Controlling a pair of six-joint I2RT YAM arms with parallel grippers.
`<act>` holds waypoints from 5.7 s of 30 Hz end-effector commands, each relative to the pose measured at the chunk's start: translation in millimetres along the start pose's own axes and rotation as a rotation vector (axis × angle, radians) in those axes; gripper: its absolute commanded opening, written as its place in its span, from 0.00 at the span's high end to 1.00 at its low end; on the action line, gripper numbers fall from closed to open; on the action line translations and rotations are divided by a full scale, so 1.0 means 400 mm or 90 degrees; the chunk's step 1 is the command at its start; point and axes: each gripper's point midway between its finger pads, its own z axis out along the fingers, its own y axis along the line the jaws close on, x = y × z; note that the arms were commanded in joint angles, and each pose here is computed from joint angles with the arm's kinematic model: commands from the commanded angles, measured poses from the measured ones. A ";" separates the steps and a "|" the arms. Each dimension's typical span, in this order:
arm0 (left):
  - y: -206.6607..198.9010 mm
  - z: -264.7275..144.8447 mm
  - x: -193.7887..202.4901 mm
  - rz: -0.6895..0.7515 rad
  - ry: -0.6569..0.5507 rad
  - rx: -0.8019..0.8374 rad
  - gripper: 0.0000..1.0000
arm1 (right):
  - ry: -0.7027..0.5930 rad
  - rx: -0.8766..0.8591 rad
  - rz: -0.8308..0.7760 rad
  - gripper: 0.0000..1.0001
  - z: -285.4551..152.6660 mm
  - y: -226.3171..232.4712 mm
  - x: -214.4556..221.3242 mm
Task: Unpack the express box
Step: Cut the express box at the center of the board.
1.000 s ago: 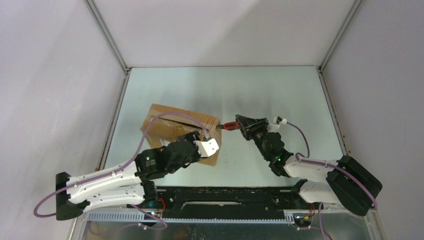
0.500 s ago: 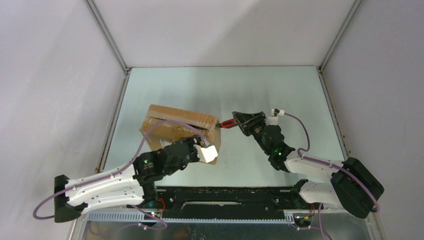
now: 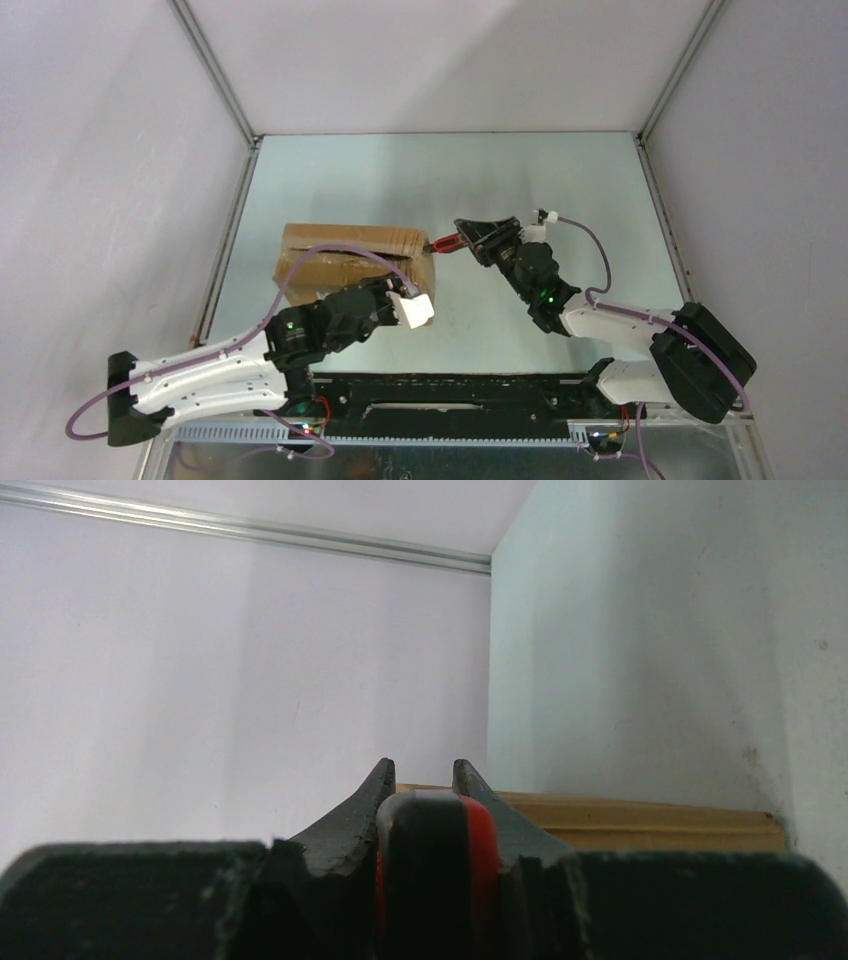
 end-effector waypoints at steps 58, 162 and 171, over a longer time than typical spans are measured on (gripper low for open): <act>-0.068 -0.022 0.032 -0.162 -0.046 0.027 1.00 | 0.256 0.021 -0.044 1.00 -0.122 -0.077 0.069; -0.002 0.039 0.071 -0.237 -0.029 -0.026 1.00 | 0.331 0.086 -0.106 1.00 -0.317 -0.185 0.051; 0.019 0.095 0.023 -0.208 -0.055 -0.022 1.00 | 0.446 0.063 -0.125 1.00 -0.350 -0.136 0.235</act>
